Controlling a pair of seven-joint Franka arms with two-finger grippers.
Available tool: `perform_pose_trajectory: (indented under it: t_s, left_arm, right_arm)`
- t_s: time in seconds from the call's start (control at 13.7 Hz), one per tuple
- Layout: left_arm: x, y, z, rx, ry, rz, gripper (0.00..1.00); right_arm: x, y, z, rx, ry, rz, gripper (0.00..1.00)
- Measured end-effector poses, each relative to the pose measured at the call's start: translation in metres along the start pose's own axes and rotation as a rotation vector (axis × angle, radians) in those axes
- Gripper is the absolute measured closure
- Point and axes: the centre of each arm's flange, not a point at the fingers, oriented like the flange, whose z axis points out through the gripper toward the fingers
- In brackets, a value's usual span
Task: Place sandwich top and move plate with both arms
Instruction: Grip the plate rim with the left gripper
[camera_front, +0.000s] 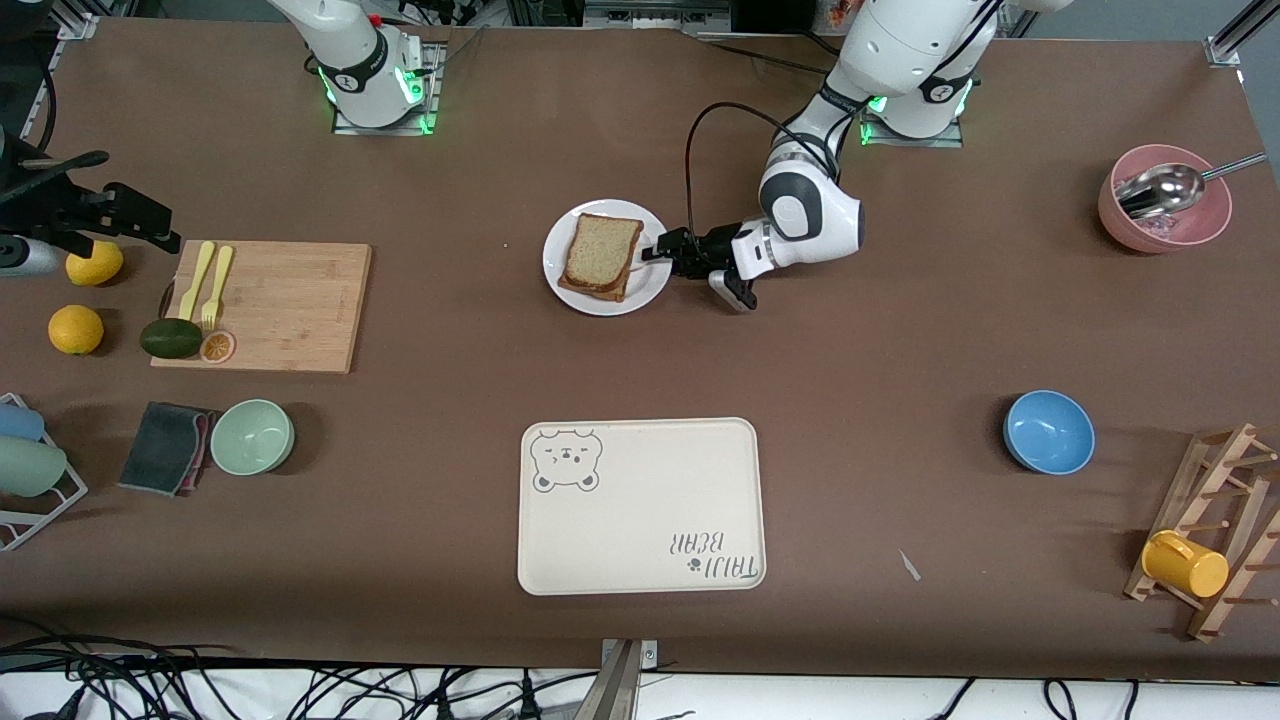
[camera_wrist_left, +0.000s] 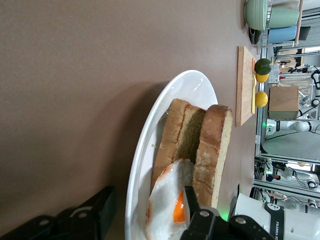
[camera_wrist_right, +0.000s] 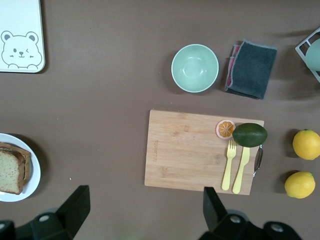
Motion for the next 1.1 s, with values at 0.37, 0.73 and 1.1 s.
perform_pose_trajectory:
  t_s: [0.37,0.73,1.1]
  left_arm:
    - [-0.0007,-0.0030,0.0005,0.003,-0.001,0.001,0.57]
    - [-0.0008,-0.0033,0.0005,0.004,-0.001,0.003,0.77]
    - [-0.0009,-0.0041,0.0004,0.007,-0.001,0.005,0.87]
  right_arm:
    - [0.0000,0.0000,0.0000,0.000,0.000,0.000,0.00]
    - [0.0000,0.0000,0.0000,0.000,0.000,0.000,0.00]
    - [-0.0004,0.0000,0.0003,0.000,-0.004,0.000,0.00]
